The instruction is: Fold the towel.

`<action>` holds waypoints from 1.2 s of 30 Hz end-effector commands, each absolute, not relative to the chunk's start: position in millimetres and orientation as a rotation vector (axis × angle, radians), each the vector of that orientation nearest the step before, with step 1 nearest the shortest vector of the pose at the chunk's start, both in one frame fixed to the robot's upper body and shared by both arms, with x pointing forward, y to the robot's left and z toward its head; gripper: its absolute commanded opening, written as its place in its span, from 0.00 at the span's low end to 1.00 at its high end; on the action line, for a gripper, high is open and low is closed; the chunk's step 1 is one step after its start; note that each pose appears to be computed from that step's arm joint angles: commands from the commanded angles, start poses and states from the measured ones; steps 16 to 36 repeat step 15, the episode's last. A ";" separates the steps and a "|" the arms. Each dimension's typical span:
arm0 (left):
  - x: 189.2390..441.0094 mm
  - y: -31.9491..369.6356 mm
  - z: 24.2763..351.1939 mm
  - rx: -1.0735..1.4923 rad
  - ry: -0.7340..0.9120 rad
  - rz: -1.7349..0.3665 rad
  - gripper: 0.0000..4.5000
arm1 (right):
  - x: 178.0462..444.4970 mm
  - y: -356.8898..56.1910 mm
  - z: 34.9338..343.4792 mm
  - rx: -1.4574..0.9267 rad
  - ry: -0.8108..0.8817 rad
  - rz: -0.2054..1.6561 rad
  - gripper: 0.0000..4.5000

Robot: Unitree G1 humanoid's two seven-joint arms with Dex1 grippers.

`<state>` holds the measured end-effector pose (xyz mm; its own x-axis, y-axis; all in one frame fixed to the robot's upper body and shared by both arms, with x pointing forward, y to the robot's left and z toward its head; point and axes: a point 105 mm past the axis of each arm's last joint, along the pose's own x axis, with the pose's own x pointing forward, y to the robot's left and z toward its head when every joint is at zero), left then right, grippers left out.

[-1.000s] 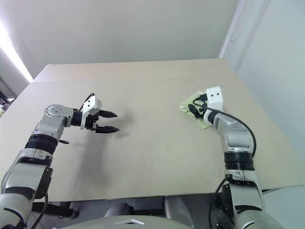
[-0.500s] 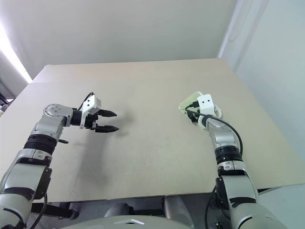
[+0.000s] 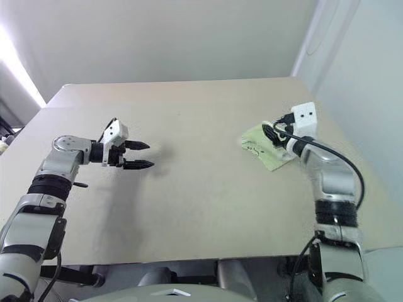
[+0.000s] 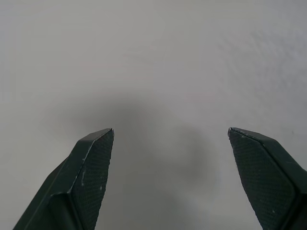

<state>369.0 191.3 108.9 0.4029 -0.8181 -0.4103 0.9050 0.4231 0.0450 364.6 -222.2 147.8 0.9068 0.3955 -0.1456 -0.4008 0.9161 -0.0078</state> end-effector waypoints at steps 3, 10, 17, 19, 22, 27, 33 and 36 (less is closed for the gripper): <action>373.8 201.4 123.4 0.277 0.304 -1.055 0.89 | 318.5 -189.0 169.2 0.036 0.113 0.706 0.84; 360.7 205.1 123.0 0.210 0.318 -1.069 0.89 | 272.6 -173.9 147.6 0.043 0.218 0.910 0.84; 347.2 208.0 121.6 0.200 0.347 -1.116 0.89 | 254.3 -162.7 128.9 -0.066 0.311 1.023 0.84; 347.2 208.0 121.6 0.200 0.347 -1.116 0.89 | 254.3 -162.7 128.9 -0.066 0.311 1.023 0.84; 347.2 208.0 121.6 0.200 0.347 -1.116 0.89 | 254.3 -162.7 128.9 -0.066 0.311 1.023 0.84; 347.2 208.0 121.6 0.200 0.347 -1.116 0.89 | 254.3 -162.7 128.9 -0.066 0.311 1.023 0.84; 347.2 208.0 121.6 0.200 0.347 -1.116 0.89 | 254.3 -162.7 128.9 -0.066 0.311 1.023 0.84; 347.2 208.0 121.6 0.200 0.347 -1.116 0.89 | 254.3 -162.7 128.9 -0.066 0.311 1.023 0.84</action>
